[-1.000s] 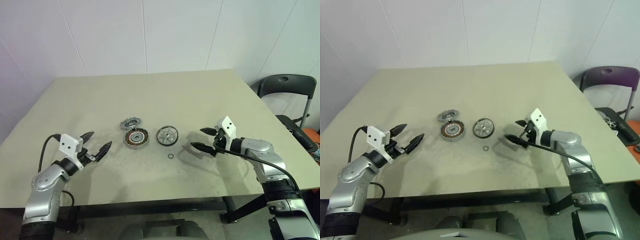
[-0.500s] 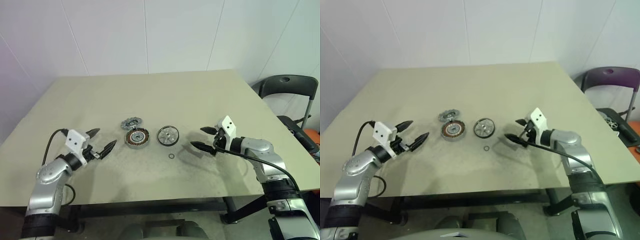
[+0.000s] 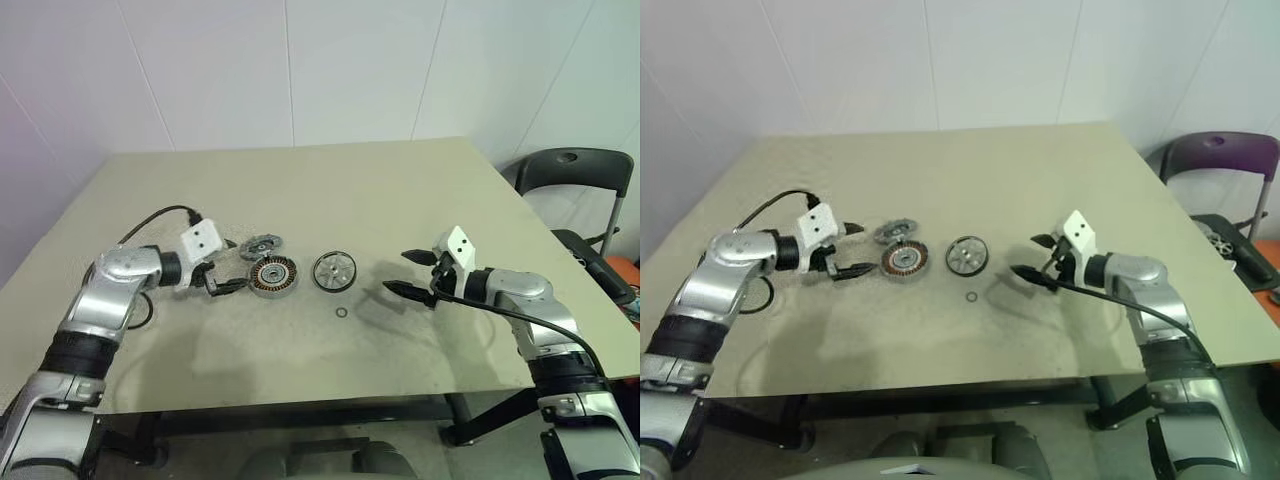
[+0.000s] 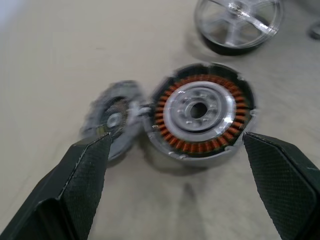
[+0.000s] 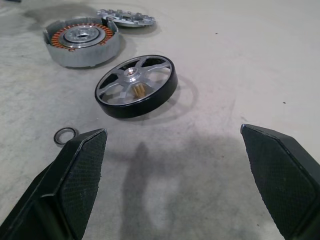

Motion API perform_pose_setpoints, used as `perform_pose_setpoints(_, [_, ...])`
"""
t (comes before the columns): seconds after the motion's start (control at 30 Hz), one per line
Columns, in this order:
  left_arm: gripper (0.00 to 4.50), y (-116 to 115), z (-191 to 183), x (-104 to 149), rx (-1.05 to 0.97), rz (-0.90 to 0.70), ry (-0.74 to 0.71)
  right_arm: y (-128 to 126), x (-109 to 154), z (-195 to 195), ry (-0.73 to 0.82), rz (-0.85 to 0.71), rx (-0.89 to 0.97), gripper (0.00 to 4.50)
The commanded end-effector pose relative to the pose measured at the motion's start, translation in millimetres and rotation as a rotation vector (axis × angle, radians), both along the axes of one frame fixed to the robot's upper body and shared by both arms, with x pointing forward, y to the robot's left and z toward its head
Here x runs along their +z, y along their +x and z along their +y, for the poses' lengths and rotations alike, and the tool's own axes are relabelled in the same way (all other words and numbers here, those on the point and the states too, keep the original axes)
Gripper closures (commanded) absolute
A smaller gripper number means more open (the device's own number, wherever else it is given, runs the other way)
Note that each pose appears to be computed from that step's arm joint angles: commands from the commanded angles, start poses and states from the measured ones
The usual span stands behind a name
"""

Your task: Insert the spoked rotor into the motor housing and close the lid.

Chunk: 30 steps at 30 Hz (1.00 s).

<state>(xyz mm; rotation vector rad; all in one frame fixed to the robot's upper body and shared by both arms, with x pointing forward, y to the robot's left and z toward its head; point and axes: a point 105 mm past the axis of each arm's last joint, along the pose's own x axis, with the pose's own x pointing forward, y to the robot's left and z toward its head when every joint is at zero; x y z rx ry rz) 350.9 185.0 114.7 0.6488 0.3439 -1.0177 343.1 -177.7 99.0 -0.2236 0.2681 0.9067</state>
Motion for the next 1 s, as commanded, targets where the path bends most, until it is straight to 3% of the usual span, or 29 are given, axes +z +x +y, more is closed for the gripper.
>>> perform_pose_setpoints(0.03, [0.04,3,-5,-1,-0.092,0.046,0.117,4,18,5,0.012,-0.066,0.019,0.00])
perform_pose_setpoints(0.27, [0.04,13,-17,-15,-0.194,0.069,0.266,3,19,5,0.019,-0.071,0.009,0.00])
perform_pose_setpoints(0.6, [0.04,14,-29,-25,-0.267,0.067,0.289,2,18,5,0.028,-0.076,-0.011,0.00])
perform_pose_setpoints(0.73, [0.87,13,-32,-29,-0.285,0.070,0.291,3,18,6,0.031,-0.079,-0.013,0.00])
perform_pose_setpoints(1.0, [3.63,12,-37,-27,-0.303,0.074,0.276,3,19,8,0.035,-0.083,-0.017,0.00])
